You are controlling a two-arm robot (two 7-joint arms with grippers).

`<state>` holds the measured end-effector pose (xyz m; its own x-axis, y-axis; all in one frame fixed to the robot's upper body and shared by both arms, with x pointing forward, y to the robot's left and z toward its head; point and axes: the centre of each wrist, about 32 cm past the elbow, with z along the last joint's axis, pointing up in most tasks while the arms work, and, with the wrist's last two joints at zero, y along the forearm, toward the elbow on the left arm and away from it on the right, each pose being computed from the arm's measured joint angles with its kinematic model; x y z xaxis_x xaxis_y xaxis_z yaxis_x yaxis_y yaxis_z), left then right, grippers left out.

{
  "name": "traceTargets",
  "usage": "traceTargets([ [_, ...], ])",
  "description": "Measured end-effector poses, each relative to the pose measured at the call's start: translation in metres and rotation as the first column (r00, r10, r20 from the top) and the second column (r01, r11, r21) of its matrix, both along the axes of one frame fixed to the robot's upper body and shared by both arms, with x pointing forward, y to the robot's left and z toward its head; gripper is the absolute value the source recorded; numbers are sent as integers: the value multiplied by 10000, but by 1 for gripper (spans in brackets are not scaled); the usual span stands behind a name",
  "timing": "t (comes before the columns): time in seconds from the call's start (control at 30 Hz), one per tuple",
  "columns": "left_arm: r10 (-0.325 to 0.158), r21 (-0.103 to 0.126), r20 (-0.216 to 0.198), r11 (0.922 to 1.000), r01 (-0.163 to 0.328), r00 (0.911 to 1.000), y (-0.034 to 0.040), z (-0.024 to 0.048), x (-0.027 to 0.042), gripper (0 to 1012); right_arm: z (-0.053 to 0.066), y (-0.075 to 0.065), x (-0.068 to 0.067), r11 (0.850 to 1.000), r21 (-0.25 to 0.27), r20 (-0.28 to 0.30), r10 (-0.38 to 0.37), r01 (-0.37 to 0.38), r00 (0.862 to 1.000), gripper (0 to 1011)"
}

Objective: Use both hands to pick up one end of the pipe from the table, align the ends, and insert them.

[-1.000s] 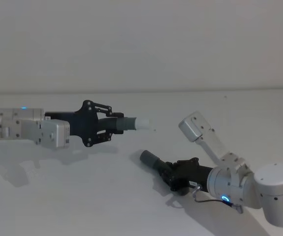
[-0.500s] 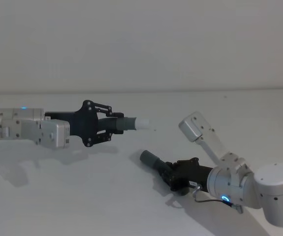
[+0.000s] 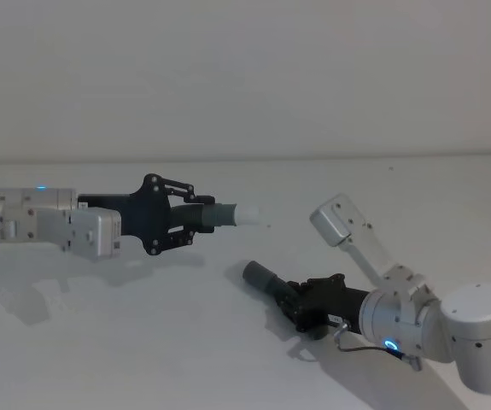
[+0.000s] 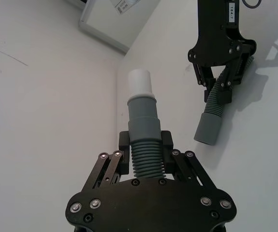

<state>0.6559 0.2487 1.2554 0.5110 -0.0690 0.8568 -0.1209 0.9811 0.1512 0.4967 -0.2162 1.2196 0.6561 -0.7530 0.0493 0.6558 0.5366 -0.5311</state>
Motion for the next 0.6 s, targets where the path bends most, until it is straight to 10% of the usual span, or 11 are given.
traceTargets([
  [0.6, 0, -1, -1, 10000, 0, 10000, 0, 0, 0, 345, 88, -134, 47, 9960, -778, 413, 465, -432, 9981, 196],
])
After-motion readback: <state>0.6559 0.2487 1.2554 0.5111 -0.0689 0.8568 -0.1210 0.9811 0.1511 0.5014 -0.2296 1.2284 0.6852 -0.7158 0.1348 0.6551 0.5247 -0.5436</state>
